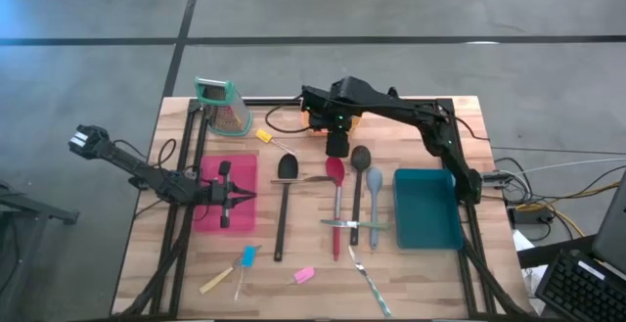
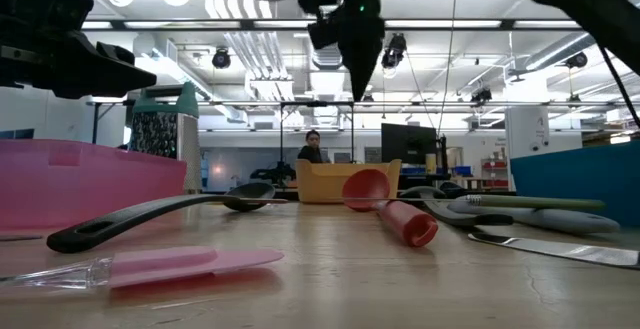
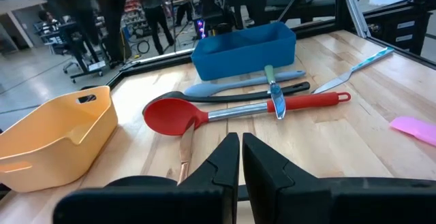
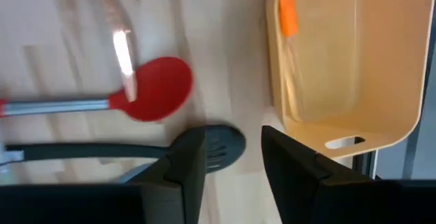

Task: Pick & Place Kitchen Items
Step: Put the green knife into the blue bin

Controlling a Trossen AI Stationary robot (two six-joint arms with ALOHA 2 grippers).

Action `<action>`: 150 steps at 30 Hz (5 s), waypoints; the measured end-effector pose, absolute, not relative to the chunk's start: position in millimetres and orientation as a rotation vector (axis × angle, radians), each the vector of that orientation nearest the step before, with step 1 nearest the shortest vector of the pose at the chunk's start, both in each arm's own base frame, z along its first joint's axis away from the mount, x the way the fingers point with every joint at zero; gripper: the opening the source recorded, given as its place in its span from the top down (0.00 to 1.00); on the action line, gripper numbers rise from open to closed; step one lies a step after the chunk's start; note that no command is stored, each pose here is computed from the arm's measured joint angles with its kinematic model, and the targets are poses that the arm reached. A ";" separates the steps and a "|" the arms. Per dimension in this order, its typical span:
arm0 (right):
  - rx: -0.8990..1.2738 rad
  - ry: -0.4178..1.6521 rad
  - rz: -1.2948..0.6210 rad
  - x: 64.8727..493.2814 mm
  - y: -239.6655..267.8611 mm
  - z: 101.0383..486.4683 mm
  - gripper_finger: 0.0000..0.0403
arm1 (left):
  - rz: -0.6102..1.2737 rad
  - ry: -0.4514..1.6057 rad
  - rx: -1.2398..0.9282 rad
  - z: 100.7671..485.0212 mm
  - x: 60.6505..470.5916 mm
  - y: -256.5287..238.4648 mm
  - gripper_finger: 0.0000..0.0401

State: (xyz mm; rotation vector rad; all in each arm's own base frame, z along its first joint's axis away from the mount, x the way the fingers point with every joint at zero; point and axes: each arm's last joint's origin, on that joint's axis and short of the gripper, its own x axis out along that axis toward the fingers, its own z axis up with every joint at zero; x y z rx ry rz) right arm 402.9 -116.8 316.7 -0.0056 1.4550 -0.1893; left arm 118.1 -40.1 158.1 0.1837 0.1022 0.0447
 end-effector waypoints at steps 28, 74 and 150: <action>-0.047 1.322 -0.063 309.7 27.9 334.2 0.90 | 0.044 0.102 0.184 158.1 118.1 -40.1 0.94; 0.049 1.328 -0.049 286.2 83.1 171.7 0.50 | 0.045 0.103 0.184 158.0 118.1 -40.1 0.94; 0.020 1.171 0.024 301.1 86.6 183.2 0.89 | 0.045 0.102 0.184 158.2 118.1 -40.1 0.94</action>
